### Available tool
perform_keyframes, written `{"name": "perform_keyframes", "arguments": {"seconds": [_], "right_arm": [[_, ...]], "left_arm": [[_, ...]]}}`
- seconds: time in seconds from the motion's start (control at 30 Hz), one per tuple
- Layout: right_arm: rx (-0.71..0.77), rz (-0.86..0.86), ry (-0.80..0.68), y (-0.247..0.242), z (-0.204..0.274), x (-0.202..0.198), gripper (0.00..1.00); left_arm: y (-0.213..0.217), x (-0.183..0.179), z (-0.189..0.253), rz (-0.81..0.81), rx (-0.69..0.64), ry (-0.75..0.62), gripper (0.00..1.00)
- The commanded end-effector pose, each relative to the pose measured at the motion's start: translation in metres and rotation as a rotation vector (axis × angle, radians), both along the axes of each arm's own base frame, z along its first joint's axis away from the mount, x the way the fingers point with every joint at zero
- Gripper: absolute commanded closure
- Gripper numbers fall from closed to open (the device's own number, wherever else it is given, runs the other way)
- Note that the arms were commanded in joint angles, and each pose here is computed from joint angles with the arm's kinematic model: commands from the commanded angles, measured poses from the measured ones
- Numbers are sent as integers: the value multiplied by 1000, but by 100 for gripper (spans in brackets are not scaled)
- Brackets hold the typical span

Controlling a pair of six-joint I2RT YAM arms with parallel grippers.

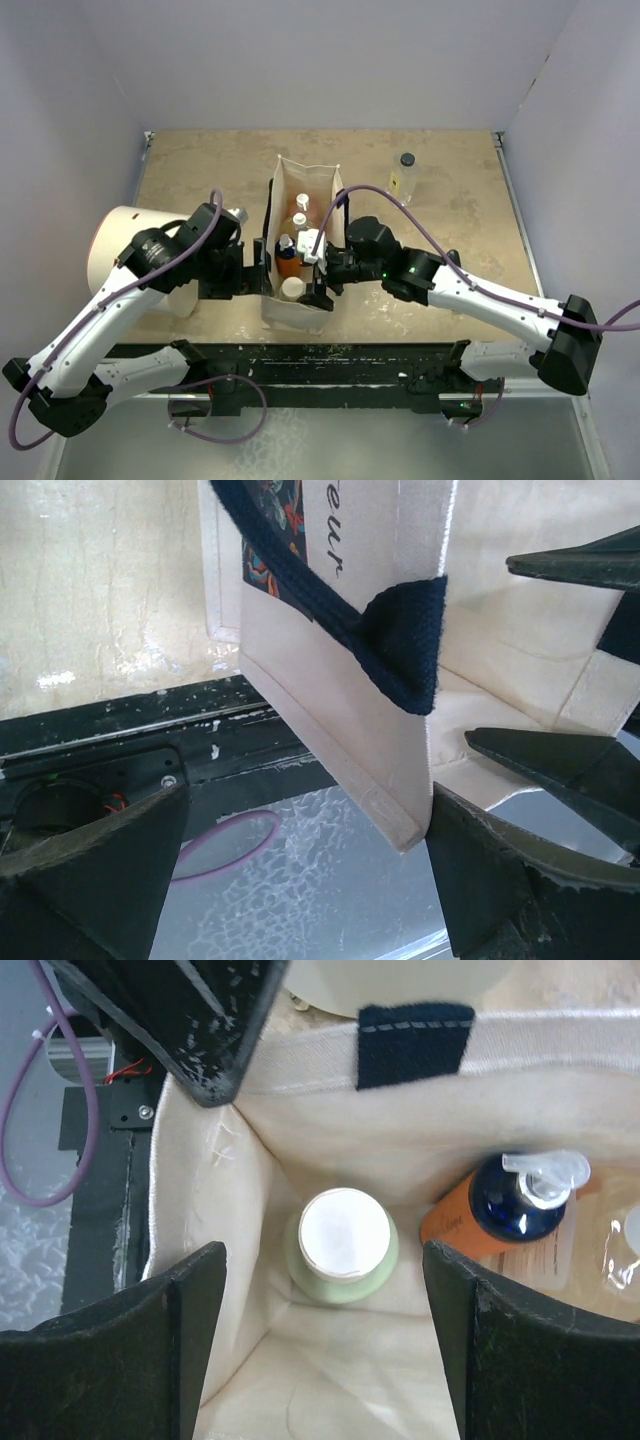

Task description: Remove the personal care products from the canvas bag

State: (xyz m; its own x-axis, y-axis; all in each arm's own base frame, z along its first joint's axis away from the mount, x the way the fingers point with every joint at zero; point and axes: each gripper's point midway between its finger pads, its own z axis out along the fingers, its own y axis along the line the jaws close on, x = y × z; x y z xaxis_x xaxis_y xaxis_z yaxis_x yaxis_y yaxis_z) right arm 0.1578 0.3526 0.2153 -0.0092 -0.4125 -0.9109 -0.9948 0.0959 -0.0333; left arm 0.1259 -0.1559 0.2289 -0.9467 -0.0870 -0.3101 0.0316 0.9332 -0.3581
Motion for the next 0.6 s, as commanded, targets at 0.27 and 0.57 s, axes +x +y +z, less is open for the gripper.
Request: {"name": "perform_keyframes", "arguments": {"seconds": [0.27, 0.57], "right_arm": [[-49, 162, -262, 15, -45, -12, 17], [-74, 53, -263, -1, -58, -2, 0]], "left_arm": [[-3, -22, -39, -57, -35, 93, 1], [4, -30, -60, -50, -9, 127, 1]]}}
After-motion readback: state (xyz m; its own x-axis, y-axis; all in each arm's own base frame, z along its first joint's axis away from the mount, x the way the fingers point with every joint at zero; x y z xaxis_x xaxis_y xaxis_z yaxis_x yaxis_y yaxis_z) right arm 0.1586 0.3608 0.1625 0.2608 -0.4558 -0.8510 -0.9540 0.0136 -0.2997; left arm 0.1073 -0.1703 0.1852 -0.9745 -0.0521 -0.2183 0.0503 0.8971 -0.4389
